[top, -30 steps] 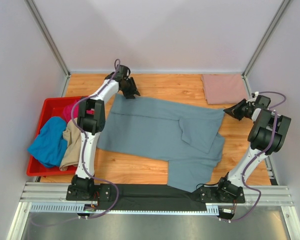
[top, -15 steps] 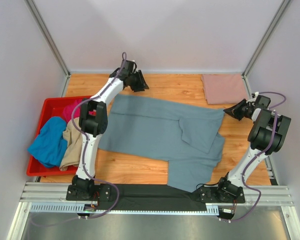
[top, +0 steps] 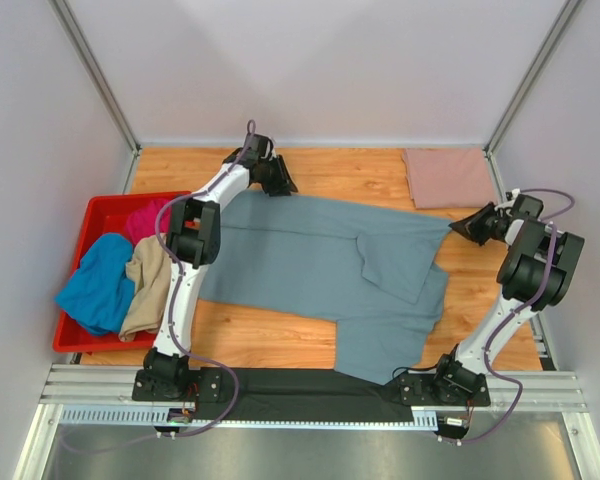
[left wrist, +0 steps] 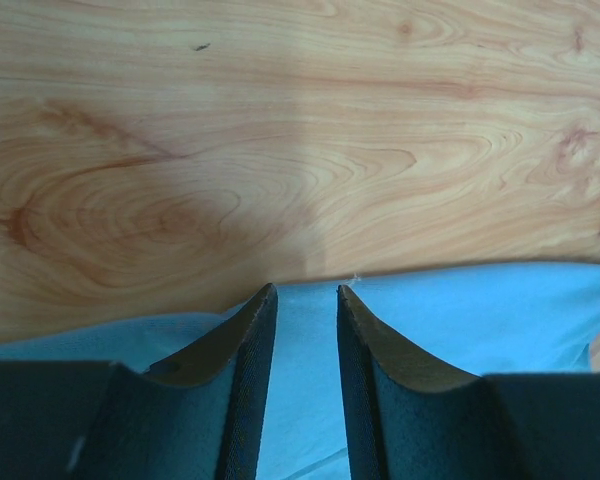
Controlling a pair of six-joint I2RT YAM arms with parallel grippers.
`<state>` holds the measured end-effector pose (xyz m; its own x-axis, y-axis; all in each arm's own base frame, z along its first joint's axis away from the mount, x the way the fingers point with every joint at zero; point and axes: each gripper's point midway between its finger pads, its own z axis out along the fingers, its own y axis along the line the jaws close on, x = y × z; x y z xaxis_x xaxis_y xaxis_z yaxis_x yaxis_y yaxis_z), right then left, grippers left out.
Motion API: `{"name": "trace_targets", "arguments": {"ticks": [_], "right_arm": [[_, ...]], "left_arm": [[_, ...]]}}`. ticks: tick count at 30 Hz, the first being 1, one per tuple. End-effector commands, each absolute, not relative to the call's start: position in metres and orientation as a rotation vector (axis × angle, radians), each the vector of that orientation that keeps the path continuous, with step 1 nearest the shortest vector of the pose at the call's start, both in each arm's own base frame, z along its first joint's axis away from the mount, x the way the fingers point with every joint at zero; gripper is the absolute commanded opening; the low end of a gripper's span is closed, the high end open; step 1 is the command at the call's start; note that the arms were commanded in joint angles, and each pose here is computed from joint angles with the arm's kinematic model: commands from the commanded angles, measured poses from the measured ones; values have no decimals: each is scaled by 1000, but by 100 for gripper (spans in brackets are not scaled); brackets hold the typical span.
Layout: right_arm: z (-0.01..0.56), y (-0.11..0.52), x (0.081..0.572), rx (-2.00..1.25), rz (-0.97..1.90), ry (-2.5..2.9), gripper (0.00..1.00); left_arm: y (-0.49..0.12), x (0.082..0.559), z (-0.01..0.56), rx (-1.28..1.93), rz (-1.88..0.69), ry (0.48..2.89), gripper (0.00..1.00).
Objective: Fold and stack the t-shirts
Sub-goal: Fold the tshirt
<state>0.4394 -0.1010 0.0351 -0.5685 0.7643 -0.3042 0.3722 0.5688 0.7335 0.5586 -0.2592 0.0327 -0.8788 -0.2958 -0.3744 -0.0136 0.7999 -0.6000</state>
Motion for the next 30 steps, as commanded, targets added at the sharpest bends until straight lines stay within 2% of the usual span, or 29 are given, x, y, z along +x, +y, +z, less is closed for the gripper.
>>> {"name": "trace_targets", "arguments": {"ticks": [1, 7, 11, 16, 18, 21, 25, 30], "right_arm": [[48, -116, 435, 876, 750, 2151, 0], [40, -113, 439, 900, 806, 2133, 0], [54, -115, 462, 886, 849, 2091, 1], [74, -115, 466, 968, 719, 2173, 17], [87, -114, 442, 1083, 629, 2234, 27], [88, -107, 390, 1269, 491, 2352, 36], [98, -80, 334, 1292, 439, 2459, 40], [120, -23, 276, 1180, 438, 2566, 44]], "left_arm": [[-216, 554, -1, -287, -645, 2608, 40], [-221, 557, 1, -288, -680, 2597, 41], [-239, 562, 33, -265, -830, 2541, 45], [-247, 559, 101, -298, -930, 2465, 49], [-252, 548, 114, -302, -943, 2478, 50], [-277, 508, 129, -163, -938, 2533, 50], [-309, 449, 146, 14, -1014, 2554, 50], [-356, 360, 129, 271, -1133, 2640, 50]]}}
